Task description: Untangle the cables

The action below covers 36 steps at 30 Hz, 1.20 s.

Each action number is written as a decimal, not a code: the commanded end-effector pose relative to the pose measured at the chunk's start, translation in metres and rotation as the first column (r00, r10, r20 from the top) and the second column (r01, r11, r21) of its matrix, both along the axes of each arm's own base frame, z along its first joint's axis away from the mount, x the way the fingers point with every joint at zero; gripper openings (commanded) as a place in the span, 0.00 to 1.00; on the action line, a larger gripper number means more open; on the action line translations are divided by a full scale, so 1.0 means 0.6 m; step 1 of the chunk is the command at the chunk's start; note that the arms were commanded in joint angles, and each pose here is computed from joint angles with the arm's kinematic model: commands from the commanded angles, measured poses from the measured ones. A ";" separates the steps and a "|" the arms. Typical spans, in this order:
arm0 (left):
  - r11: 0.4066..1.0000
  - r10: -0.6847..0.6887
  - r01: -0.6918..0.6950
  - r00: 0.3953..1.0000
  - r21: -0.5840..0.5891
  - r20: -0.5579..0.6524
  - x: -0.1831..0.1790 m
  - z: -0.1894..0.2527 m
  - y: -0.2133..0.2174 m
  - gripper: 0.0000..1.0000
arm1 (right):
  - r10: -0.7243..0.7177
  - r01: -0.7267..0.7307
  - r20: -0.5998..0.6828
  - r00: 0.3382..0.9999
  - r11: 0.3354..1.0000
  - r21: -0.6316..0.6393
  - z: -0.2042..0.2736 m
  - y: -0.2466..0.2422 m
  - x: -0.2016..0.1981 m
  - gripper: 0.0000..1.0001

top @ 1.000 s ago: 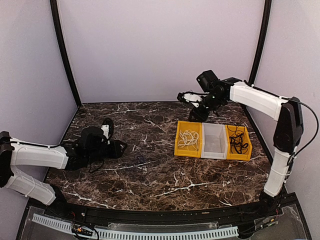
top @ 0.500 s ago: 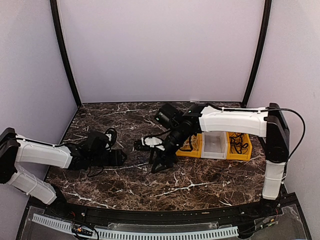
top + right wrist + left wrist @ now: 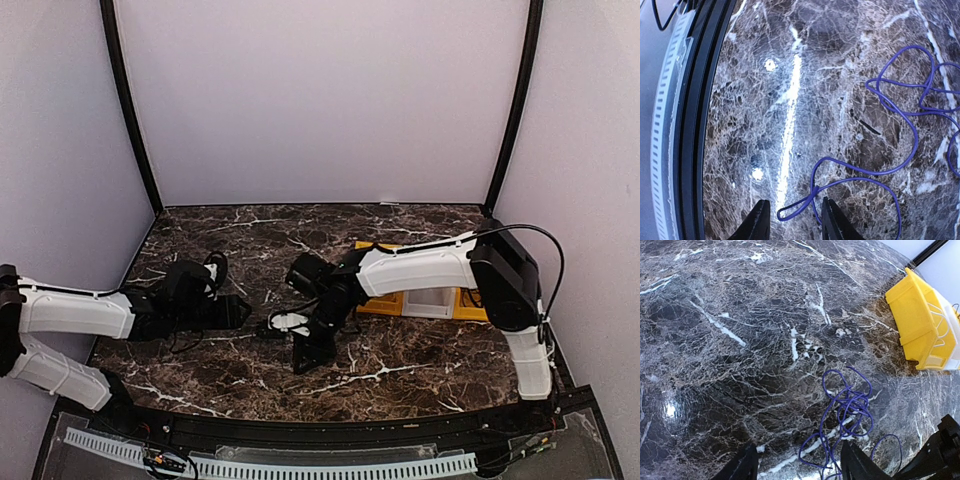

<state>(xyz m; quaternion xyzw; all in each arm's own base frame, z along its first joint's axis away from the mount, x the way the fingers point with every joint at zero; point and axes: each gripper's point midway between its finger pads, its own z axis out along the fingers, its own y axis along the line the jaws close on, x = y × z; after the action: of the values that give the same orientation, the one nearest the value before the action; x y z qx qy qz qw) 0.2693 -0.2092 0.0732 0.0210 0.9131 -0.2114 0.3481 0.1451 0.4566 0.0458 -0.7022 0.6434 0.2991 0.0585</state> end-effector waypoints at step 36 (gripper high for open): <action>0.963 -0.260 0.228 0.649 0.143 0.715 0.057 0.179 -0.152 0.38 | -0.152 0.039 0.127 0.980 0.775 0.631 0.547 0.012 0.141 0.00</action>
<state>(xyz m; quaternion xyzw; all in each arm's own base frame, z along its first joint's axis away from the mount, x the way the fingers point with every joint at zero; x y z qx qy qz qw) 0.2822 -0.3049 0.1795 0.2570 0.7068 -0.2582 0.6064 0.2312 0.4690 0.3391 -0.6240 0.5613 0.4347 0.3265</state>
